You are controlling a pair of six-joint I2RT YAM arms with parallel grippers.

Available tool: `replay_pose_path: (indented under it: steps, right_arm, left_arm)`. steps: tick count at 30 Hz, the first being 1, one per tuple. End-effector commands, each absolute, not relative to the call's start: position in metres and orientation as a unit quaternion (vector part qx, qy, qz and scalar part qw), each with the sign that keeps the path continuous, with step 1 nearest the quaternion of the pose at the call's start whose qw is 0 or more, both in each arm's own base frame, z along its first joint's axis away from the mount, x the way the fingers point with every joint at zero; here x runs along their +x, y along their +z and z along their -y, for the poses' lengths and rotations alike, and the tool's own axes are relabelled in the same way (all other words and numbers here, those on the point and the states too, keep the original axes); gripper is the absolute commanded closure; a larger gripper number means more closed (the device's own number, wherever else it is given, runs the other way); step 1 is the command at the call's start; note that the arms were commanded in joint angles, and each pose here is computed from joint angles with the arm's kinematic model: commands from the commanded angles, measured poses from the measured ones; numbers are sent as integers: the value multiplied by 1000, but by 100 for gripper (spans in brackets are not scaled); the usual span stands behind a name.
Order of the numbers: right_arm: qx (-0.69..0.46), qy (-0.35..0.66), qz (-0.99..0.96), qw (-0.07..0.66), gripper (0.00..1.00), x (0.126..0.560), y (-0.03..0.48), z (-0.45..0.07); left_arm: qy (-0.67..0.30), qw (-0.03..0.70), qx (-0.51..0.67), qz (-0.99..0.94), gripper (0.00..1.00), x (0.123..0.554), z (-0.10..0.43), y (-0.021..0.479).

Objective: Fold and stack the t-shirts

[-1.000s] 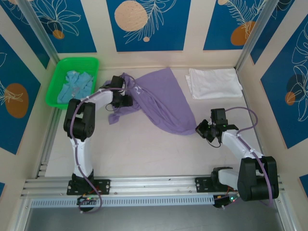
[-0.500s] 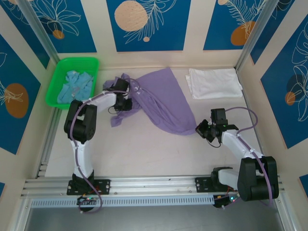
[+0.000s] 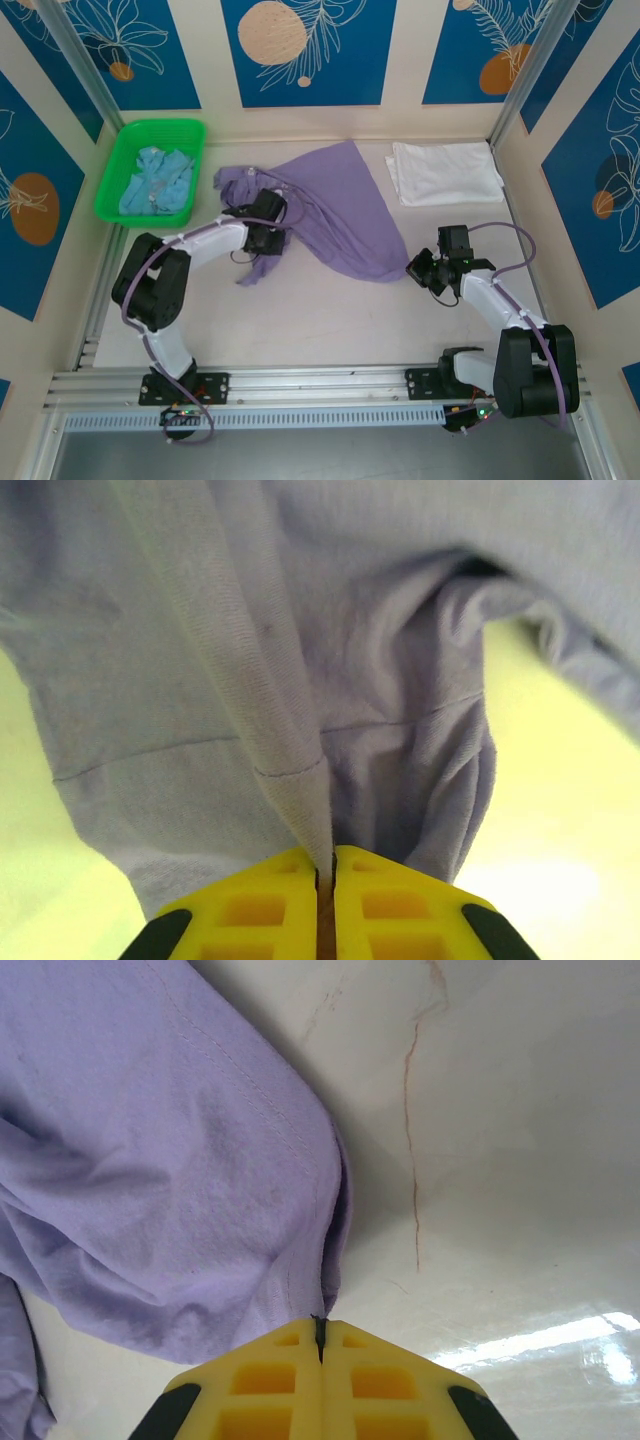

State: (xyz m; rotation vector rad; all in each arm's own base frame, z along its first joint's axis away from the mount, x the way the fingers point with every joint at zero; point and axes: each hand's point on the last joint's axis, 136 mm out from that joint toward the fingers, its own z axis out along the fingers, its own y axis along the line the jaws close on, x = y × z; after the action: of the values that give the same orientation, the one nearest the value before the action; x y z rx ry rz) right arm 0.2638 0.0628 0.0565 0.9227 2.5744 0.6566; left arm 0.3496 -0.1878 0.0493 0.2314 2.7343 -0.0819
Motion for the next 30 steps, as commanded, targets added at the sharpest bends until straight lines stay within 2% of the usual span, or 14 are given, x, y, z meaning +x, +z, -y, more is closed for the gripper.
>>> replay_pose_path:
  steps: [1,2,4,6,9,12,13,14,18,22,30]
  right_arm:
    - [319,241,-902,163,100,263,65,-65]
    - [321,240,-901,165,100,262,66,-64]
    - [321,240,-901,168,100,261,67,-63]
    - [324,240,-899,170,100,260,68,-62]
    - [329,241,-896,173,100,259,69,-60]
    - [335,242,-894,174,100,257,70,-58]
    - [337,242,-893,177,100,258,71,-56]
    - [338,242,-892,177,100,257,71,-56]
    - [343,244,-889,181,100,256,72,-53]
    - [345,246,-888,180,100,255,71,-53]
    - [343,243,-887,191,100,252,76,-49]
  left_arm:
    - [-12,211,69,-975,90,332,184,56]
    - [-19,209,69,-975,89,325,188,56]
    - [-31,203,77,-976,79,310,196,53]
    - [-58,188,92,-976,78,294,211,49]
    - [-105,160,124,-974,69,269,236,46]
    - [-148,148,134,-969,50,254,246,58]
    - [-152,154,131,-967,40,252,244,66]
    - [-155,162,128,-966,33,251,241,75]
    - [-140,200,69,-967,15,258,212,106]
    - [-108,204,-14,-973,15,267,170,106]
    - [-117,134,-150,-973,22,259,127,44]
